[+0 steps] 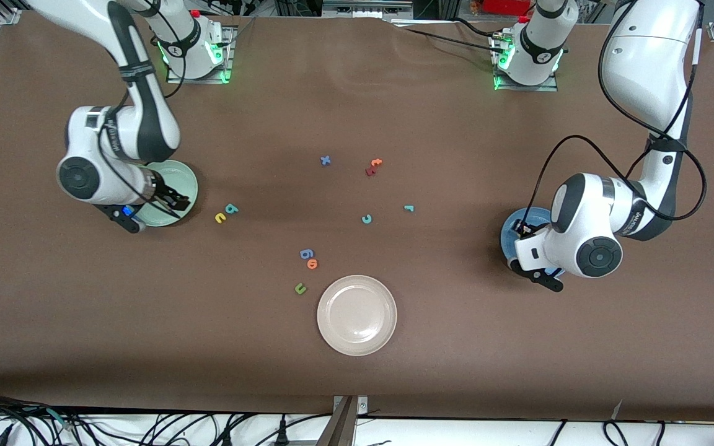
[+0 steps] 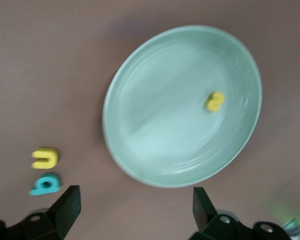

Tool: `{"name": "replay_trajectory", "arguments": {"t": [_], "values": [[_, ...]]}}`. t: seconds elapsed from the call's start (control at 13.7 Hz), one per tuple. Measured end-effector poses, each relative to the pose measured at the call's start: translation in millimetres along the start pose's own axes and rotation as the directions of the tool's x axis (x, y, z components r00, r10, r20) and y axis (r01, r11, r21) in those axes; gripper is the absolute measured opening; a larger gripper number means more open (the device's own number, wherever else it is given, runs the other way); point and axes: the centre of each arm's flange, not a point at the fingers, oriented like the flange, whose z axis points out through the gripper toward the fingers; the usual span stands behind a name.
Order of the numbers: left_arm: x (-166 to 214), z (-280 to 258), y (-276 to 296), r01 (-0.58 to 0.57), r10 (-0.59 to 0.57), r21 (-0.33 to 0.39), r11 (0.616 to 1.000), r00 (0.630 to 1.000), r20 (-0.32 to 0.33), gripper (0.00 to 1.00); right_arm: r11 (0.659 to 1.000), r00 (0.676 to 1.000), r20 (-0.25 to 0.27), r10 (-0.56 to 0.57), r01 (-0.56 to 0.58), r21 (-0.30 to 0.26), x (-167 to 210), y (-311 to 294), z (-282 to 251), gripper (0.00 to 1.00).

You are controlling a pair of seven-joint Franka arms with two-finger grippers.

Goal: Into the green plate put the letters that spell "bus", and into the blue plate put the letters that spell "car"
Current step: 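Grasp the blue b with the right gripper while the left reaches the L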

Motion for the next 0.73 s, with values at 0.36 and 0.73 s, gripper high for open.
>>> {"name": "replay_trajectory", "arguments": {"t": [0.36, 0.73], "values": [[12, -3, 34, 0.152, -0.153, -0.058, 0.987, 0.988, -0.027, 1.00, 0.991, 0.997, 0.002, 0.083, -0.083, 0.100, -26, -41, 6, 0.99], [34, -9, 112, 0.413, -0.424, -0.141, 0.900, 0.904, -0.056, 1.00, 0.988, 0.992, -0.050, 0.114, -0.108, 0.108, -37, -73, 47, 0.99]]}}
